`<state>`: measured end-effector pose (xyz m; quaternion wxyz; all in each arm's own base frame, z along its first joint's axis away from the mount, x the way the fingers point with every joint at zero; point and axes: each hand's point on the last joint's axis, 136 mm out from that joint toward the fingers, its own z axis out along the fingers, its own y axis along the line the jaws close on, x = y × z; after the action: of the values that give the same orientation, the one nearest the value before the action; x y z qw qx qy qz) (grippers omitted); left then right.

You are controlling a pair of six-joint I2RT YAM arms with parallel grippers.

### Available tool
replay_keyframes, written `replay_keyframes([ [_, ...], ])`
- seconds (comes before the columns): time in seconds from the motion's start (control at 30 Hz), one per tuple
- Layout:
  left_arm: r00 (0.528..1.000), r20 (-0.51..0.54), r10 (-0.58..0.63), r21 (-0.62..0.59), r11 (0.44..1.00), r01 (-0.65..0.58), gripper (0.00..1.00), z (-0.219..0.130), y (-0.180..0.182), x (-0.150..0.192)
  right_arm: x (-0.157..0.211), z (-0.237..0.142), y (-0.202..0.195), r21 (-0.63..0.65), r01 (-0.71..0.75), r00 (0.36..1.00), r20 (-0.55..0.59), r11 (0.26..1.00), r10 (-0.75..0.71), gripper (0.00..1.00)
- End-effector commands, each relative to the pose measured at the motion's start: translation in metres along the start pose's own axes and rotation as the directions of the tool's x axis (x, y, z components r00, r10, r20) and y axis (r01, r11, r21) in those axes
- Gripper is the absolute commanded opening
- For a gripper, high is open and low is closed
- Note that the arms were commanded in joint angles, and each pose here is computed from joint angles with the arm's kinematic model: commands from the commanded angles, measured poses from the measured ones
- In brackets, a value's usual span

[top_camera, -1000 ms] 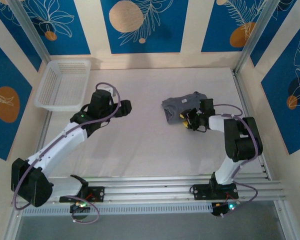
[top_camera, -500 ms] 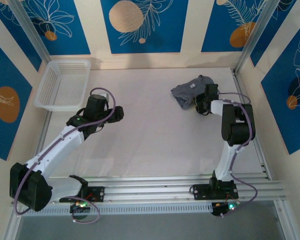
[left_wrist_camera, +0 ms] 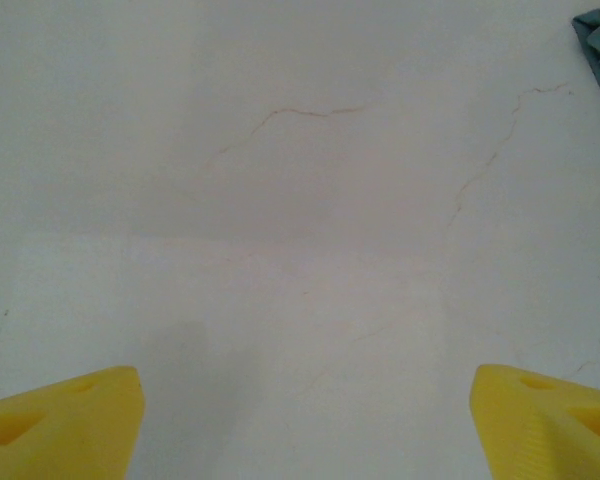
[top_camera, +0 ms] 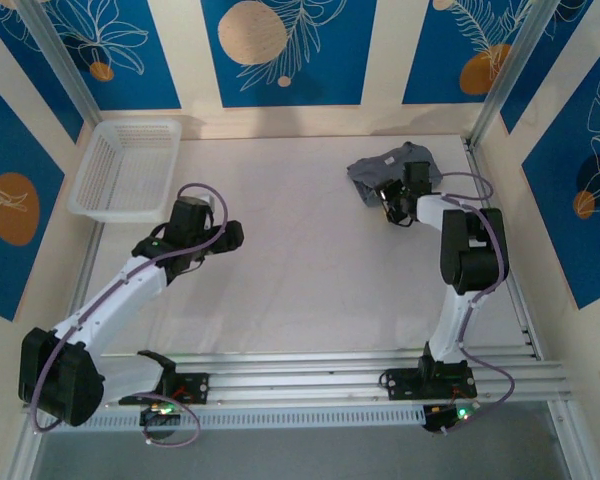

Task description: Fold the inside-out t-shirt

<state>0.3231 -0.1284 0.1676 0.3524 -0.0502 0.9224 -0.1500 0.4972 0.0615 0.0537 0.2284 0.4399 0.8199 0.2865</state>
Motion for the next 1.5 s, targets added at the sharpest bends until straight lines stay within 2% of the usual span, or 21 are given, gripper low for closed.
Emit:
replay_keyframes([
  [0.0,1.000,0.006,0.005,0.050,0.999,-0.006,0.85,0.002,-0.009,-0.009,0.005,0.014,0.011,0.008,0.040,0.999,-0.035,0.999,-0.040,0.57],
  [0.1,1.000,0.022,0.018,0.058,0.998,-0.019,0.85,-0.002,-0.012,-0.016,0.003,0.040,0.027,0.018,0.036,0.998,-0.044,0.999,-0.035,0.54],
  [0.2,0.999,0.029,0.024,0.056,0.998,-0.026,0.85,-0.008,-0.011,-0.016,-0.011,0.058,0.032,0.084,0.034,0.999,0.018,0.996,-0.036,0.47],
  [0.4,1.000,0.008,0.017,0.028,0.999,-0.017,0.84,-0.011,0.003,0.004,-0.040,0.074,0.035,0.161,-0.048,0.990,0.137,0.986,0.026,0.42],
  [0.57,1.000,0.002,0.018,0.001,1.000,-0.018,0.84,-0.021,0.012,0.011,-0.071,0.068,0.027,0.244,-0.091,0.969,0.244,0.965,0.030,0.36],
  [0.73,0.999,0.025,0.022,-0.016,1.000,-0.021,0.84,-0.027,0.018,0.011,-0.096,0.067,0.024,0.238,-0.078,0.974,0.226,0.968,0.023,0.36],
  [0.87,0.999,0.029,0.021,-0.017,1.000,-0.020,0.84,-0.026,0.019,0.008,-0.104,0.064,0.047,0.187,0.046,0.986,0.147,0.981,-0.074,0.37],
  [1.07,0.996,0.085,0.039,-0.053,0.998,-0.034,0.88,-0.033,0.025,-0.002,-0.098,0.006,0.100,0.084,0.219,0.969,0.094,0.972,-0.226,0.48],
  [1.13,0.991,0.126,0.049,-0.092,0.995,-0.038,0.99,-0.037,0.032,-0.008,-0.090,-0.020,0.111,0.057,0.287,0.953,0.078,0.956,-0.291,0.50],
  [1.2,0.978,0.192,0.082,-0.171,0.984,-0.049,0.99,-0.043,0.046,-0.017,-0.080,-0.052,0.120,0.034,0.388,0.915,0.103,0.921,-0.389,0.53],
  [1.37,0.912,0.358,0.202,-0.414,0.910,-0.039,0.99,-0.066,0.092,-0.032,-0.054,-0.126,0.100,0.097,0.559,0.788,0.246,0.824,-0.564,0.59],
  [1.47,0.888,0.357,0.289,-0.508,0.858,-0.075,0.99,-0.071,0.109,-0.036,-0.038,-0.156,0.065,0.157,0.619,0.699,0.338,0.770,-0.631,0.64],
])
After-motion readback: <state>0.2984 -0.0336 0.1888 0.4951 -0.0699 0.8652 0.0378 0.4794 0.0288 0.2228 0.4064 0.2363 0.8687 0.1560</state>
